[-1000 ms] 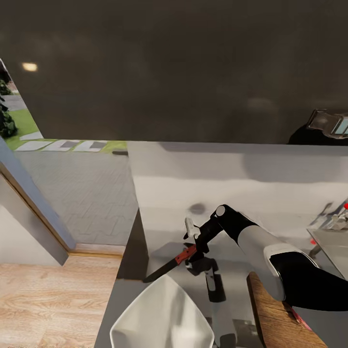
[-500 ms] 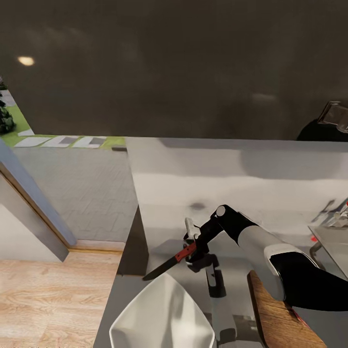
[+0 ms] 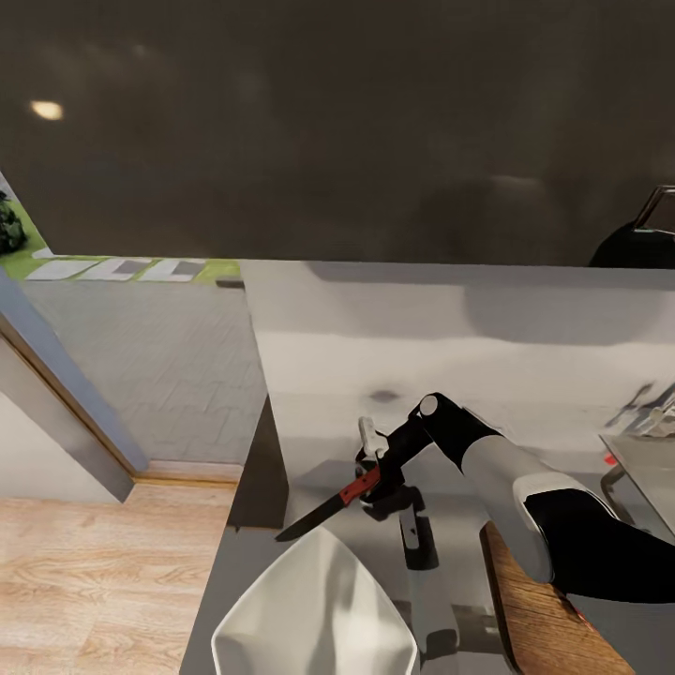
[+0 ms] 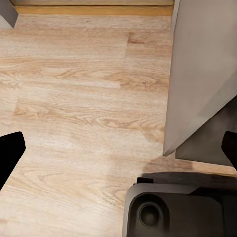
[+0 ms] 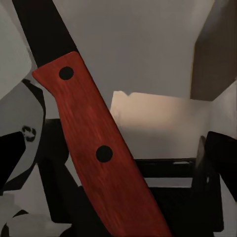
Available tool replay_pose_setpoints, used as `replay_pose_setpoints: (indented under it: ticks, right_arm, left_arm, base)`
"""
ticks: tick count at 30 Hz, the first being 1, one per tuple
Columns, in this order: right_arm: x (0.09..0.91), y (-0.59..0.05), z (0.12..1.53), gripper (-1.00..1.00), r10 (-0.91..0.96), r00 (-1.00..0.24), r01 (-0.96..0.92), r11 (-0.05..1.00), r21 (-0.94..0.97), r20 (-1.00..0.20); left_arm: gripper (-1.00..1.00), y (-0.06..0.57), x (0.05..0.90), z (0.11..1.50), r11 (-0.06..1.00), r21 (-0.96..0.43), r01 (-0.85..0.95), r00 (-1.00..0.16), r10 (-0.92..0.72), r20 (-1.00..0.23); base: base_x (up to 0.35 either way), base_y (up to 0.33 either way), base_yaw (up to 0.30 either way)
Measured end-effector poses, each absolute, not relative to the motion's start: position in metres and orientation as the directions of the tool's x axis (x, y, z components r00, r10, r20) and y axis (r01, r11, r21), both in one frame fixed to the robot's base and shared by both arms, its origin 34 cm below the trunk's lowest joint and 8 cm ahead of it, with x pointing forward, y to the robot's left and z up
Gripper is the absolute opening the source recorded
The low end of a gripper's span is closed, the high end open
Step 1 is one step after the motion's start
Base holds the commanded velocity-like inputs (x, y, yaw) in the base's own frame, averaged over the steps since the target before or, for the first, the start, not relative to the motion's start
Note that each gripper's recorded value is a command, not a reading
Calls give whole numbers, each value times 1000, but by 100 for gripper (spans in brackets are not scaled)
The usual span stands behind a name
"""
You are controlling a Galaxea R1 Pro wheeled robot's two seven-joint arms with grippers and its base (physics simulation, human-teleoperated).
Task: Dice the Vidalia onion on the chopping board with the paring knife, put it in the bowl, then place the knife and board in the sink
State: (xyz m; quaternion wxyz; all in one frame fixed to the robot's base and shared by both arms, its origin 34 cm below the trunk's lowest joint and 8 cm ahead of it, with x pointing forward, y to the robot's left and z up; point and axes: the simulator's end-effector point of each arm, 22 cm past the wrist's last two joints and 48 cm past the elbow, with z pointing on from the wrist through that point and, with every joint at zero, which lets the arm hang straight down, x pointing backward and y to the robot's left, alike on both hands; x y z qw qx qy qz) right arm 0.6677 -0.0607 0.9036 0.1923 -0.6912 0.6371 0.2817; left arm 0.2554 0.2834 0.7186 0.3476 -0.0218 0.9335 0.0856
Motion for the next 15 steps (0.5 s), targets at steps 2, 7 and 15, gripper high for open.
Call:
replay_pose_setpoints:
  ticks: [2,7,15]
  right_arm:
    - [670,-60,903,100,-774,31,-991,-108,84,-633]
    - [677,-59,902,100,-771,27,-995,-84,61,-636]
    - [680,-59,901,-100,-773,30,-996,-79,49,-634]
  left_arm:
    - [100,283,255,719,984,145,-100,-757,19,-653]
    - [100,283,255,719,985,144,-100,-758,19,-652]
    - [100,283,255,718,985,144,-99,-758,19,-652]
  base:
    - [0,0,0]
    - [0,0,0]
    - [0,0,0]
